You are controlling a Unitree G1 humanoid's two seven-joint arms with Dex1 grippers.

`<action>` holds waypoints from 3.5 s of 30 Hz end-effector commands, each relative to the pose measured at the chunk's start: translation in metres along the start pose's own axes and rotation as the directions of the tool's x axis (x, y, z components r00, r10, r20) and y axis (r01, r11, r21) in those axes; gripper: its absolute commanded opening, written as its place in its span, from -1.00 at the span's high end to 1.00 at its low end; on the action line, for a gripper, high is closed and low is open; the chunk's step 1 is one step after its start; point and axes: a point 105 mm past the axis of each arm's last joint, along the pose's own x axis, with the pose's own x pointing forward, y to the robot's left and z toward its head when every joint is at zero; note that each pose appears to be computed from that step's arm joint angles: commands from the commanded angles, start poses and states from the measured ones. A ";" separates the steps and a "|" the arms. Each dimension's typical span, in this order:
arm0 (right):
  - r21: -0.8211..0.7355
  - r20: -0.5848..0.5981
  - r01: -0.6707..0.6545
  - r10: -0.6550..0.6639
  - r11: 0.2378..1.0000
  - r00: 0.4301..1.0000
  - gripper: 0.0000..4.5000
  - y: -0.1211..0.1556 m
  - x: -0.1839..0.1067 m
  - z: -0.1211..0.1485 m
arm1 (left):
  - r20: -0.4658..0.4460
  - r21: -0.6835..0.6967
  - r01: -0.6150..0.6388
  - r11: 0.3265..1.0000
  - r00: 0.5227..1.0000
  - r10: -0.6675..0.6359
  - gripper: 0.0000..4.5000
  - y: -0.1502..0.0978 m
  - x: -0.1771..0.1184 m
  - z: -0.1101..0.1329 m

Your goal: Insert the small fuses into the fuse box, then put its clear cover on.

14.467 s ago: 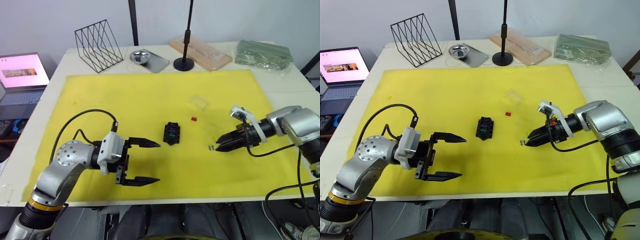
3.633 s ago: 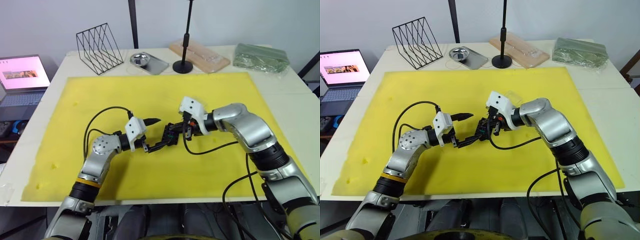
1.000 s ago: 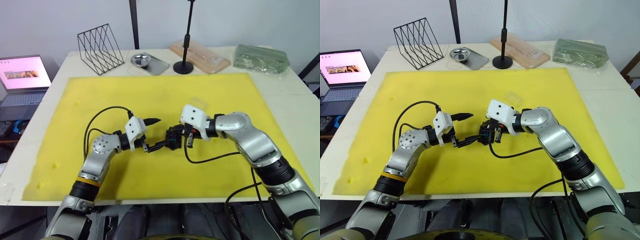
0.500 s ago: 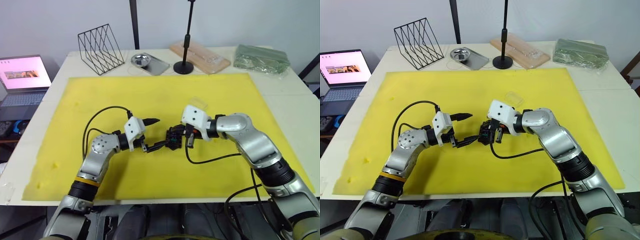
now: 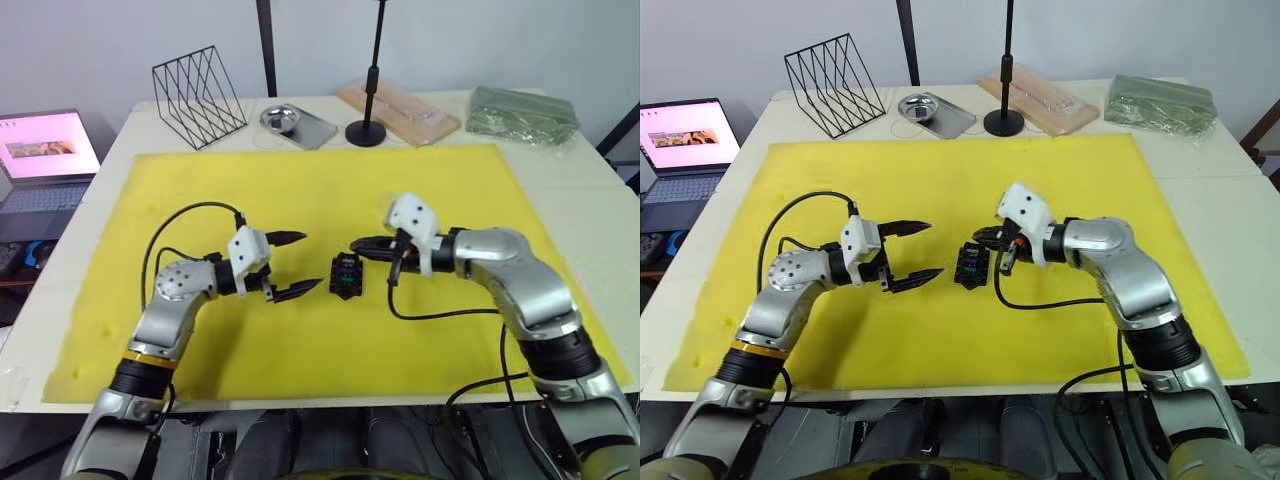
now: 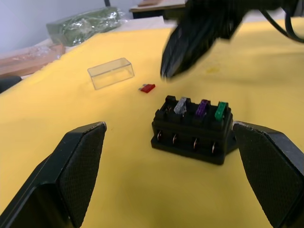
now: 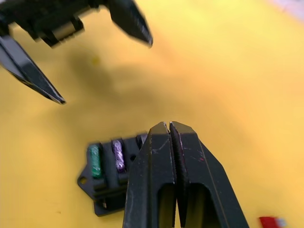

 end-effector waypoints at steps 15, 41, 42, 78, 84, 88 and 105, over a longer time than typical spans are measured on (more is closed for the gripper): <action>-0.127 -0.121 0.337 -0.352 0.933 0.928 -0.86 -0.048 -0.122 -0.042 | -0.136 0.047 -0.272 0.961 0.952 0.276 -1.00 0.051 -0.106 0.010; 0.749 -0.039 0.097 -0.102 0.656 0.994 -0.99 -0.054 -0.066 -0.035 | 0.046 0.111 0.105 0.988 0.993 -0.110 -1.00 0.002 -0.037 0.066; 0.786 -0.030 0.076 -0.085 0.613 0.996 -0.99 -0.053 -0.062 -0.035 | 0.052 0.113 0.108 0.988 0.992 -0.114 -1.00 0.001 -0.035 0.066; 0.979 -0.011 0.036 -0.124 0.202 0.992 -0.43 -0.055 -0.012 -0.069 | 0.085 0.131 0.129 0.983 0.986 -0.140 -1.00 -0.002 -0.018 0.063; 0.979 -0.009 0.033 -0.119 0.203 0.993 -0.43 -0.053 -0.011 -0.070 | 0.080 0.134 0.131 0.982 0.987 -0.142 -1.00 0.000 -0.019 0.063; 0.979 -0.023 0.047 -0.122 0.199 0.992 -0.04 -0.053 -0.007 -0.074 | 0.079 0.131 0.130 0.983 0.987 -0.141 -1.00 0.001 -0.019 0.061; 0.977 -0.069 0.096 -0.144 0.189 0.987 0.10 -0.058 -0.003 -0.084 | 0.078 0.130 0.132 0.983 0.987 -0.143 -1.00 0.000 -0.022 0.053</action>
